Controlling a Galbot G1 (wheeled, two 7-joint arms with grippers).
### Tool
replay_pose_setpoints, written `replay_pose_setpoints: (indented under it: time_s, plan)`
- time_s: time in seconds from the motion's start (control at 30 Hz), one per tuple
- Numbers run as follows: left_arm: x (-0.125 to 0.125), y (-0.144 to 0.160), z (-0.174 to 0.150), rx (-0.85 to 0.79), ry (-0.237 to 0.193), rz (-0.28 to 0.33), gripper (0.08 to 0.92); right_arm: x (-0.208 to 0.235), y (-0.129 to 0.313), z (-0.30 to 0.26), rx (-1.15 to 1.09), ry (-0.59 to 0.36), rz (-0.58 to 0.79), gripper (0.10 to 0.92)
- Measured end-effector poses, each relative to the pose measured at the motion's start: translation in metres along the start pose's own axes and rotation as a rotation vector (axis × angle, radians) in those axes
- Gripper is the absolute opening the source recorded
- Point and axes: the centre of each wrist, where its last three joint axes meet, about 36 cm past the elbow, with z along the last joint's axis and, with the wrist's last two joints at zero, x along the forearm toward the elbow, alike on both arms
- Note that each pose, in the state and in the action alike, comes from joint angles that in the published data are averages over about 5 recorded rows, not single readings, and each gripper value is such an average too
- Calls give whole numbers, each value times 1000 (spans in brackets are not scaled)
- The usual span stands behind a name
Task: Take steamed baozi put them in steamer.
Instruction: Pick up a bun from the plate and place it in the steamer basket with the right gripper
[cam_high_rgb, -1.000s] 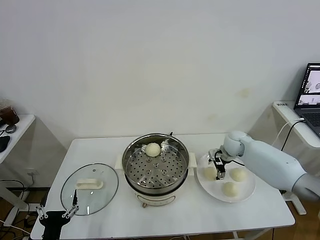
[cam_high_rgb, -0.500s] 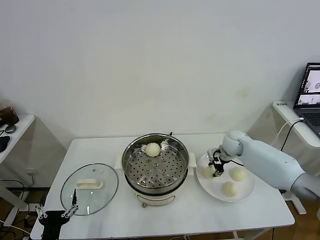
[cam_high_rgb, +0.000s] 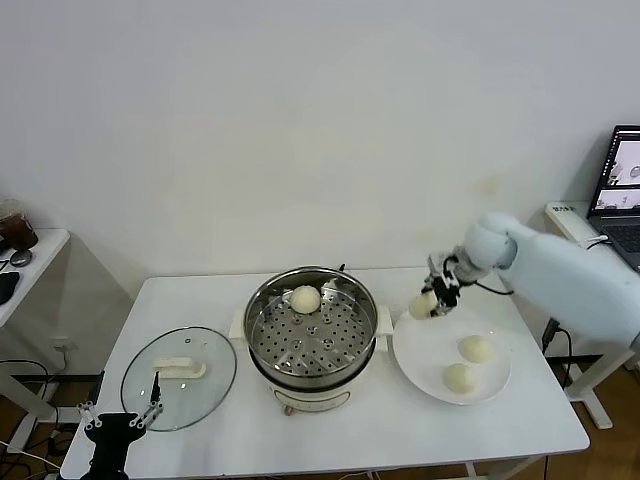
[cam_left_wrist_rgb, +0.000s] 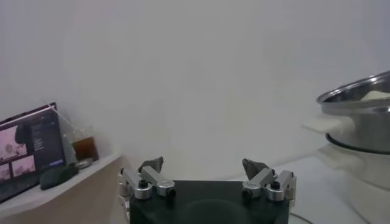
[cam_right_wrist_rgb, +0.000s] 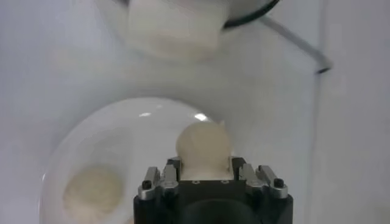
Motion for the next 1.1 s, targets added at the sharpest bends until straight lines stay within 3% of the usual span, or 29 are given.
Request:
replay_pose_setpoints:
  time_s: [0.2, 0.4, 0.73, 1.1]
  plan:
    - [-6, 3, -1, -2, -13, 1, 823, 53, -16, -62, 29, -72, 37, 508]
    - [-10, 6, 0, -8, -23, -7, 823, 63, -15, -140, 42, -120, 12, 509]
    - [-13, 13, 1, -19, -31, -31, 823, 18, -10, -238, 27, -115, -34, 509]
    - [-14, 13, 0, -17, -36, -44, 823, -48, -5, -277, -6, -67, -59, 509]
